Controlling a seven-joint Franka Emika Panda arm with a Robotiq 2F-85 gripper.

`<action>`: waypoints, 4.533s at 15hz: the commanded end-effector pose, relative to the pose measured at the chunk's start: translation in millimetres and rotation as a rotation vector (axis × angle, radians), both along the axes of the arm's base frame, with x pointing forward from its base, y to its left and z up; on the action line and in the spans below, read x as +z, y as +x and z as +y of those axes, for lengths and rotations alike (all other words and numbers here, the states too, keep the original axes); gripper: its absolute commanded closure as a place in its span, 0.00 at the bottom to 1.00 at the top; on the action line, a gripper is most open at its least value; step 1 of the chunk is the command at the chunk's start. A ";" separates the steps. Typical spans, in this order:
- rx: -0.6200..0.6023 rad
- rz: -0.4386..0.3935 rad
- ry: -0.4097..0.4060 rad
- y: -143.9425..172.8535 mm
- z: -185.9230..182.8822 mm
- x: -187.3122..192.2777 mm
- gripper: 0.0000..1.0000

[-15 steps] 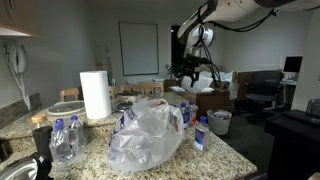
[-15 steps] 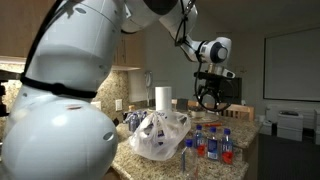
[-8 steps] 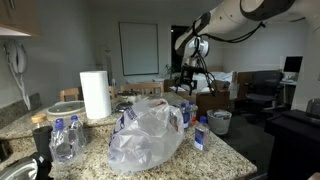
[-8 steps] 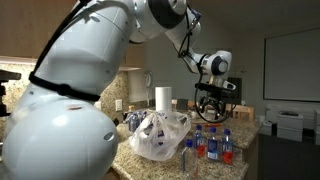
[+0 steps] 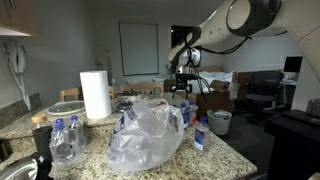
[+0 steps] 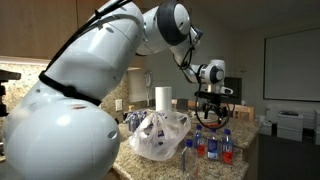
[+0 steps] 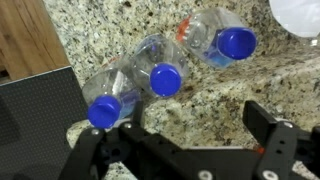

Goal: Place five empty water bottles inside the clear plastic bag

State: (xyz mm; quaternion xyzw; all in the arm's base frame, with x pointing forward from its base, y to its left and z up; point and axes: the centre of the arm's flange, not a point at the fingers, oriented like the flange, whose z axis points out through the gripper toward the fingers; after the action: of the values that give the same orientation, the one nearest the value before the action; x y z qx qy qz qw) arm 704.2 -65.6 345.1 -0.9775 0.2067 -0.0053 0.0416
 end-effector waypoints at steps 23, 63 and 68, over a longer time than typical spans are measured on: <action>-0.105 0.176 -0.087 2.9 -2.3 -33.1 0.41; 0.157 0.100 0.433 -100.4 150.7 139.8 0.86; 0.057 0.263 0.486 -68.9 174.4 64.3 0.86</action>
State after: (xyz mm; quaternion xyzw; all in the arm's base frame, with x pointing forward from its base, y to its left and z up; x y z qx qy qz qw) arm 609.7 92.1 432.9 -0.9517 0.1505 0.1261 0.2361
